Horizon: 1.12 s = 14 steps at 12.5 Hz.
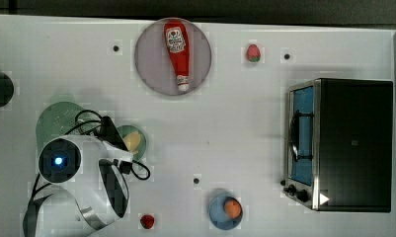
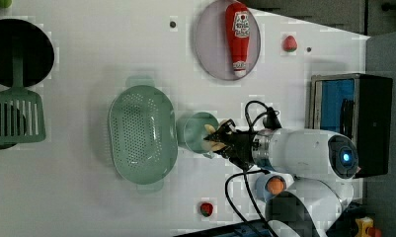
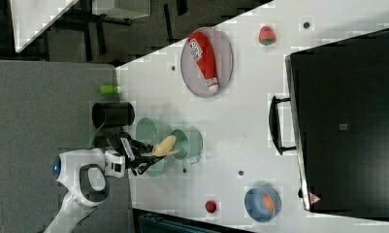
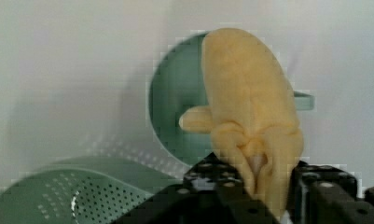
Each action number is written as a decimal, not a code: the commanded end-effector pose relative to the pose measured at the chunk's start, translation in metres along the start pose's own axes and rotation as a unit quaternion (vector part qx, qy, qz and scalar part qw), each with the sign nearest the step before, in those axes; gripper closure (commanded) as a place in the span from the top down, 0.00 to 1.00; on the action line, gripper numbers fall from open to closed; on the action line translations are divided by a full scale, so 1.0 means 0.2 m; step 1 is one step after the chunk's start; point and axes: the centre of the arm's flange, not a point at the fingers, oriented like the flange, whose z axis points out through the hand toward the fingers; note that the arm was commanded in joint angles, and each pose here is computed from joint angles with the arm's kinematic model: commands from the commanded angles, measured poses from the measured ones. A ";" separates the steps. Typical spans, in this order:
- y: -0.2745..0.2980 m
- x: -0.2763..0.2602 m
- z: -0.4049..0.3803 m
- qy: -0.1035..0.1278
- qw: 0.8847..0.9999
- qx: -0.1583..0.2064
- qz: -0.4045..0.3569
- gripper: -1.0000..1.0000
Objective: Pick Banana and place it in mug.
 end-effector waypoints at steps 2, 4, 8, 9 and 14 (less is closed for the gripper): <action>0.00 0.02 -0.04 0.010 1.000 0.013 0.018 0.73; 0.01 0.01 -0.05 0.012 1.000 0.017 0.017 1.00; -0.04 0.13 -0.32 0.030 0.997 0.057 0.035 1.00; -0.04 0.20 -0.42 0.037 0.998 0.052 0.029 1.00; 0.13 0.64 -1.14 0.052 0.998 0.023 -0.029 1.00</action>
